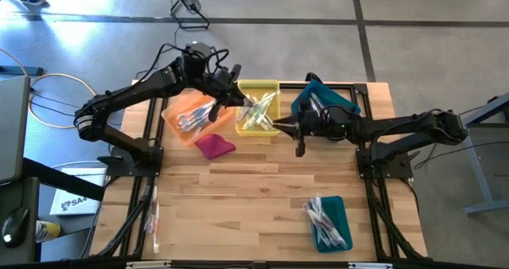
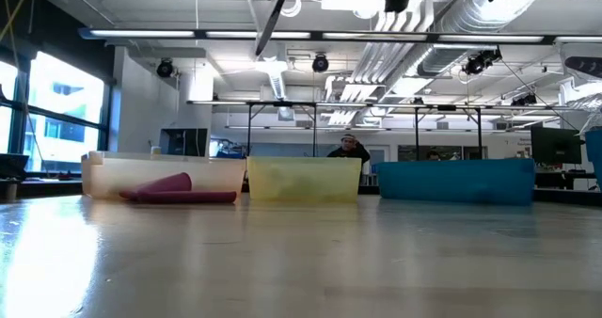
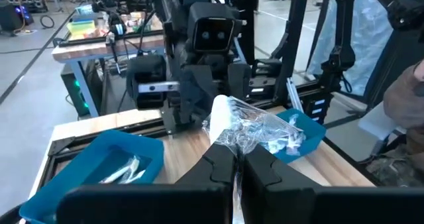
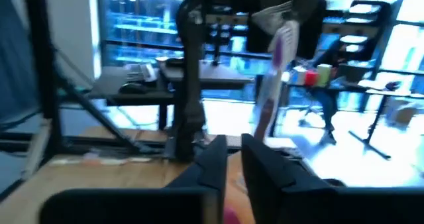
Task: Pick & Place Toothbrushes
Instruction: Put the purple toothbrush into the bottom blue bin
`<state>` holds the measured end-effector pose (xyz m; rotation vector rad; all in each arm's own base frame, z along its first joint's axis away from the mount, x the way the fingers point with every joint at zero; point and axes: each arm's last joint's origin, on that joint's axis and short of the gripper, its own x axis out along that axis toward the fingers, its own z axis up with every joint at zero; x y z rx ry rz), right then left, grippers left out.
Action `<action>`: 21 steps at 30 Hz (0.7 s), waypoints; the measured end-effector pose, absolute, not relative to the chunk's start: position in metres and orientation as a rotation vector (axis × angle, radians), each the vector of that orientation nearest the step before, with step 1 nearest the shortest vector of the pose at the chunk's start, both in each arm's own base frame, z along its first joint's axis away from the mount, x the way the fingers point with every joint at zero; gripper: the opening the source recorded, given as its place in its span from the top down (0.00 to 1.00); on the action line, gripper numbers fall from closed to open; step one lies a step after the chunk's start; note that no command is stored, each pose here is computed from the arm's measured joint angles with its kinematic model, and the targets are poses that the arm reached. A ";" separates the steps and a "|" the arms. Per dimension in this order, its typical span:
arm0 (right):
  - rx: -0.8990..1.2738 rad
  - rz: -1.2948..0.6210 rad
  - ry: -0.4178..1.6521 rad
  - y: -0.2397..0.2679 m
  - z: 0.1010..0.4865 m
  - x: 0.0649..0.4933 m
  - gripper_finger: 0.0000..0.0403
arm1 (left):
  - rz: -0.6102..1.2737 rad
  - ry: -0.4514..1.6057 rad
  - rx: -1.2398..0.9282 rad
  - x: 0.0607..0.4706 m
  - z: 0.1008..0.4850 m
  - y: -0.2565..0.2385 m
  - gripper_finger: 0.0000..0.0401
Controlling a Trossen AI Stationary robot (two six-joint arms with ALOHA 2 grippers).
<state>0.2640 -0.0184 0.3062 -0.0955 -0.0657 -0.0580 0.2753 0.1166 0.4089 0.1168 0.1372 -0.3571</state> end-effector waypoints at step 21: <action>-0.058 -0.114 -0.229 -0.038 0.286 0.324 0.35 | -0.395 0.136 0.128 0.281 0.409 0.103 1.00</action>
